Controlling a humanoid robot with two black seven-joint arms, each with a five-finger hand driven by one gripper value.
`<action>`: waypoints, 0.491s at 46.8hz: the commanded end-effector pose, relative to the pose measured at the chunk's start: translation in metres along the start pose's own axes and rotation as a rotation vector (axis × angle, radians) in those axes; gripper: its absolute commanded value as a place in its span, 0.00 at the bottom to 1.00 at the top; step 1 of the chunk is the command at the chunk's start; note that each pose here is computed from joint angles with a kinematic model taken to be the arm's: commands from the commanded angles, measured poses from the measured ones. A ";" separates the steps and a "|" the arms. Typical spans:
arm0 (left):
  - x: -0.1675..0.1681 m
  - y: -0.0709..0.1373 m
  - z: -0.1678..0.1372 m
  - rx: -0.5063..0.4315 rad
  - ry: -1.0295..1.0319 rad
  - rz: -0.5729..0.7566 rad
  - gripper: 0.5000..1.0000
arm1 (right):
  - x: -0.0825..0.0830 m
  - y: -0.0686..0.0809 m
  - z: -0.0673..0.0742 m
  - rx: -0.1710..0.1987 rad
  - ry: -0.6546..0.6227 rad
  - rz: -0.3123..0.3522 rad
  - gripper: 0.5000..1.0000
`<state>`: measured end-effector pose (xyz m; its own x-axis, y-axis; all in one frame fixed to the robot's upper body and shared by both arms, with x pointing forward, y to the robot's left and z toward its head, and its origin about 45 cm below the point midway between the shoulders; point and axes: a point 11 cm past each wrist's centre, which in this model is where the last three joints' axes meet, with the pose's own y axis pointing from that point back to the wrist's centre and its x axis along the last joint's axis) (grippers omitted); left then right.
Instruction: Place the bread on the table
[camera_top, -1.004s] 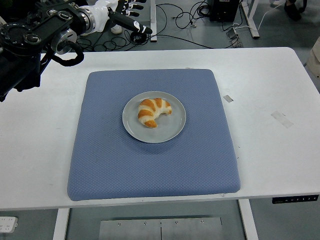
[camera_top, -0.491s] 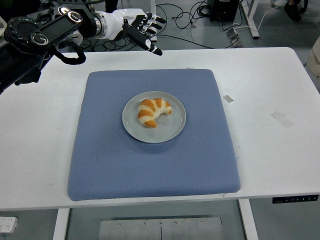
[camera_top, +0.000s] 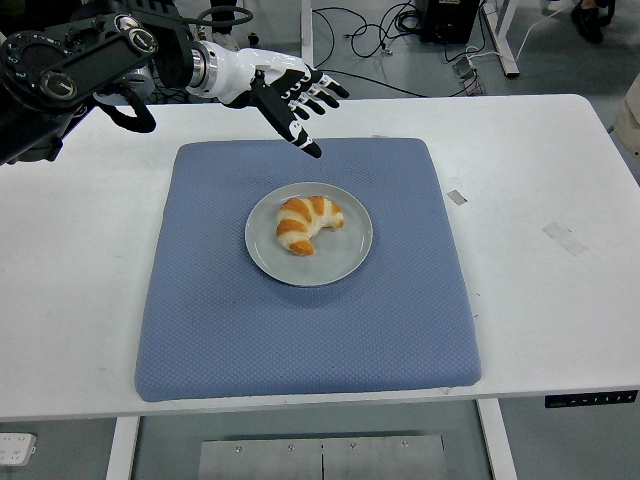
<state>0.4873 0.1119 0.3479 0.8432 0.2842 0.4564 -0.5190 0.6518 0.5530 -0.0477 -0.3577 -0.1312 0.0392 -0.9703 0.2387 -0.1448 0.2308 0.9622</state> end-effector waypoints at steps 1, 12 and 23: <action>-0.012 -0.001 -0.001 0.009 -0.047 -0.032 0.87 | 0.000 0.000 0.000 0.000 0.002 0.000 1.00; -0.015 -0.001 -0.006 0.042 -0.111 -0.036 0.86 | 0.000 0.000 0.000 0.000 0.000 -0.001 1.00; -0.020 -0.004 -0.018 0.084 -0.149 -0.045 0.84 | 0.000 0.000 0.000 0.000 0.000 0.000 1.00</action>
<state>0.4761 0.1140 0.3321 0.8350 0.1544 0.5281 -0.5012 0.6095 0.6143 -0.0477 -0.3577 -0.1312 0.0391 -0.9703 0.2386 -0.1448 0.2308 0.9622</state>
